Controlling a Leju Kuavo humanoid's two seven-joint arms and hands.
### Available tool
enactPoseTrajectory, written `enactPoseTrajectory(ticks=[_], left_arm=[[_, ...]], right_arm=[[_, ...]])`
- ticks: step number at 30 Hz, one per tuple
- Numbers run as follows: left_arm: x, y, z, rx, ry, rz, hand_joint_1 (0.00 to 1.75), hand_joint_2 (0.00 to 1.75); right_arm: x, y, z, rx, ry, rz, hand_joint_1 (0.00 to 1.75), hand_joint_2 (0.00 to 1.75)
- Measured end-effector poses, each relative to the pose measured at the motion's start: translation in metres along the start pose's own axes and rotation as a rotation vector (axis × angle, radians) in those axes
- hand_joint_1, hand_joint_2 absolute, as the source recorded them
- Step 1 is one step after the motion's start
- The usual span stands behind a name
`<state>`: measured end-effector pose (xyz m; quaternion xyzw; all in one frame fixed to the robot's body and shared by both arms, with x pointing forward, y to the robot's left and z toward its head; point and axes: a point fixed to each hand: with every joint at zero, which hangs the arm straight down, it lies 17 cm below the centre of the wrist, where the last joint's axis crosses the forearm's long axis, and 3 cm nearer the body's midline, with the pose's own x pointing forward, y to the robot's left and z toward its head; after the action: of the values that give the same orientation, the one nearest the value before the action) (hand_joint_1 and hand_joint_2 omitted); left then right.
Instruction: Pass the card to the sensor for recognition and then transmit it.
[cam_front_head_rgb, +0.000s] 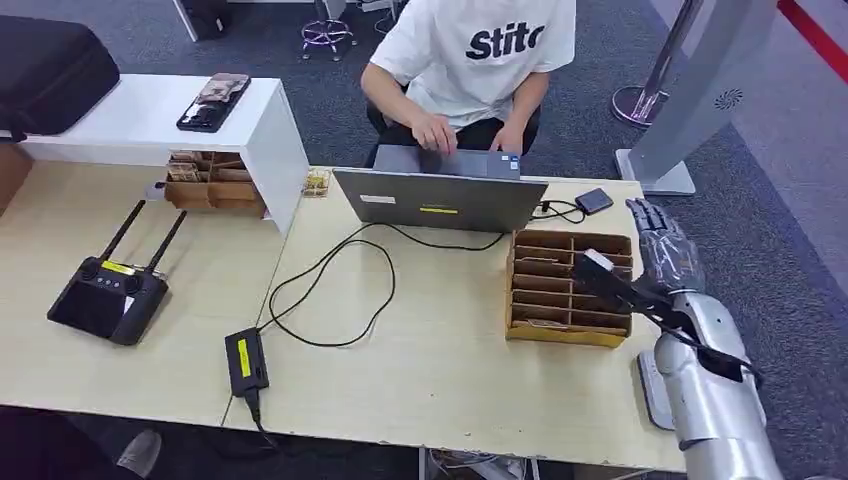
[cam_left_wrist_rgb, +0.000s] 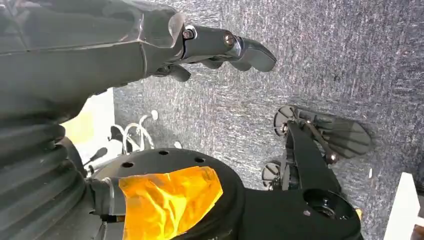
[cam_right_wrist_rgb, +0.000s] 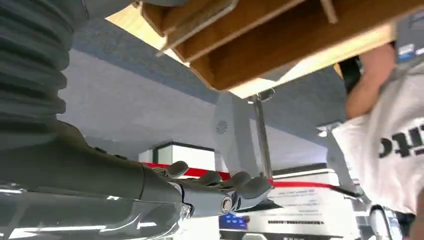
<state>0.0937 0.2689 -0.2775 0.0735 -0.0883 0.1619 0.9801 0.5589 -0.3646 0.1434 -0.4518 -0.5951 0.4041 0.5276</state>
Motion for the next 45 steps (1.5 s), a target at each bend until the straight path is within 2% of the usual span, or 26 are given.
enactPoseTrajectory(ticks=[22, 36, 44, 45], left_arm=[[0.0, 0.0, 0.0, 0.002, -0.001, 0.0, 0.0, 1.75], [0.0, 0.001, 0.0, 0.002, -0.001, 0.0, 0.0, 1.75], [0.0, 0.002, 0.0, 0.005, -0.001, 0.0, 0.0, 1.75], [0.0, 0.002, 0.0, 0.005, -0.001, 0.0, 0.0, 1.75]], right_arm=[[0.015, -0.004, -0.001, -0.016, -0.021, -0.022, 0.0, 1.75], [0.006, 0.029, 0.015, 0.049, 0.007, -0.033, 0.0, 1.75], [0.003, 0.036, 0.018, 0.057, 0.019, -0.039, 0.0, 1.75], [0.002, 0.036, 0.018, 0.057, 0.02, -0.039, 0.07, 1.75]])
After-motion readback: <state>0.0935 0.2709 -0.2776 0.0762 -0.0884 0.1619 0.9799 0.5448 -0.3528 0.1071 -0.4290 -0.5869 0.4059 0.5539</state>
